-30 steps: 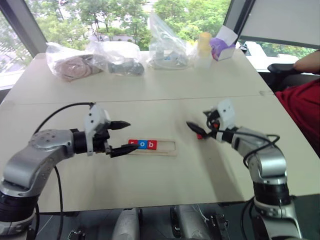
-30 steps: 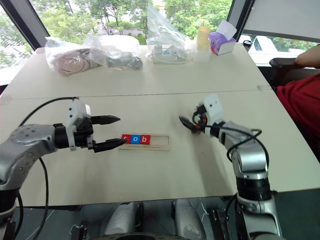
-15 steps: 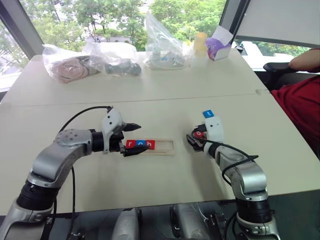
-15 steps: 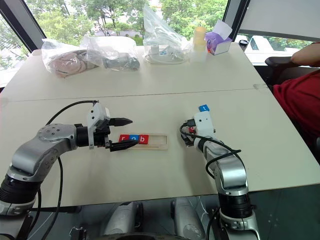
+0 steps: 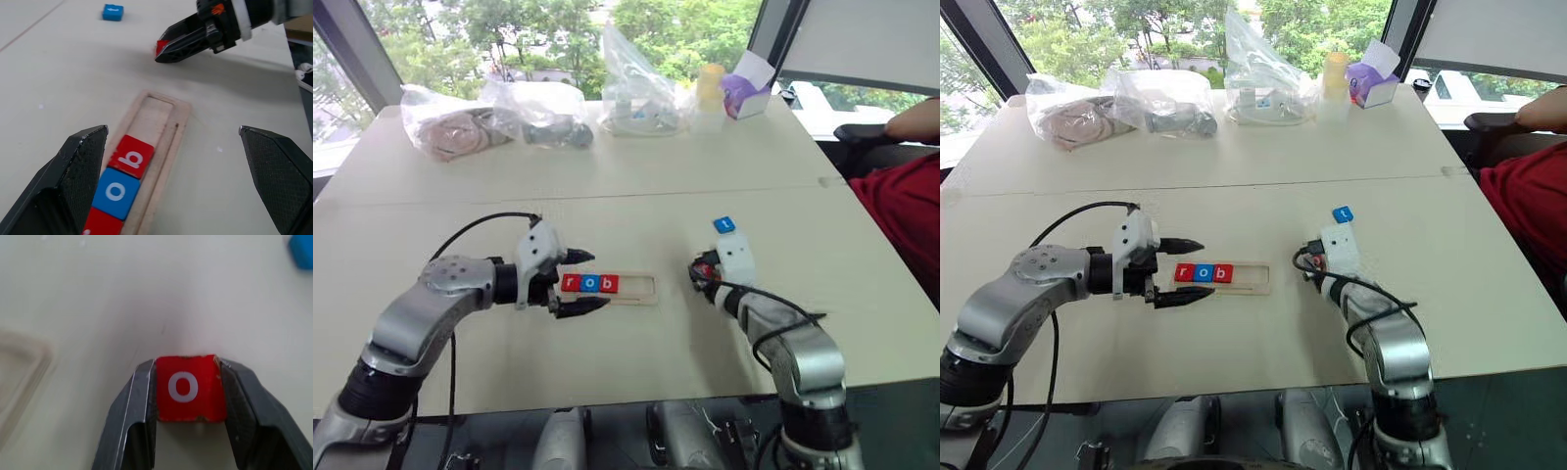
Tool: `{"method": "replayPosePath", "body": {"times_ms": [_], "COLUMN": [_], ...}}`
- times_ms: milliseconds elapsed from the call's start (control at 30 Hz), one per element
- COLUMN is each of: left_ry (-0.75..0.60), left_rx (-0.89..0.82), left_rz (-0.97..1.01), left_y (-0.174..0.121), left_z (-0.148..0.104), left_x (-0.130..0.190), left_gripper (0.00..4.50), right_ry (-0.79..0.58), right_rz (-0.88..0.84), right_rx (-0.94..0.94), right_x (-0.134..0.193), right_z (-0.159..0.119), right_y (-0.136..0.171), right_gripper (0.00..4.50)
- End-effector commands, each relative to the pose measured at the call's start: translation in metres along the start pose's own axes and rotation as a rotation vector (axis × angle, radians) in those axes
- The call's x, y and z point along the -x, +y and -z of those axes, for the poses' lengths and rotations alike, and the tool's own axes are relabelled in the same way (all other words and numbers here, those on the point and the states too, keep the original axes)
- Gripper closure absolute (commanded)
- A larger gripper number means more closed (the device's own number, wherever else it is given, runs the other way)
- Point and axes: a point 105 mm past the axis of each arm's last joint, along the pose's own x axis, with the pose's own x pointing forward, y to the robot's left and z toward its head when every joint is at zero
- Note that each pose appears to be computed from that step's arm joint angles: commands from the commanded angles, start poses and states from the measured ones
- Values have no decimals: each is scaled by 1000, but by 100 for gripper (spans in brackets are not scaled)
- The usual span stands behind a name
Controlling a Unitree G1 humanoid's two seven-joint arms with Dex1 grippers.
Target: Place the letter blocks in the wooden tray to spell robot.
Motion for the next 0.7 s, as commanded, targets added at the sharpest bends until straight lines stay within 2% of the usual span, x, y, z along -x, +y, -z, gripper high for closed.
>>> {"method": "replayPosePath", "body": {"times_ms": [33, 300, 333, 400, 467, 533, 600, 700], "left_ry": [-12, -19, -20, -23, -25, -19, -2, 18], "left_rx": [-34, -38, -38, -35, -27, -25, -28, -30], "left_rz": [19, 51, 52, 53, 49, 46, 50, 82], "left_y": [-1, -2, -2, -2, -2, -2, -2, -4], "left_z": [-5, -3, -3, -3, -3, -3, -1, -4], "left_x": [-4, -15, -16, -15, -12, -8, -2, 9], "left_gripper": [0, 0, 0, 0, 0, 0, 0, 0], "right_ry": [15, 82, 80, 54, -61, -169, -216, -261], "right_rz": [70, 113, 110, 116, 116, 58, -60, -276], "right_rx": [-58, -95, -91, -79, -111, -55, -9, 159], "right_x": [22, 13, 13, 14, 17, 21, 23, 32], "right_z": [0, 18, 17, 11, -10, -31, -44, -60], "right_y": [1, -3, -3, -5, -13, -17, -16, -19], "right_gripper": [329, 329, 227, 134, 38, 38, 38, 38]}}
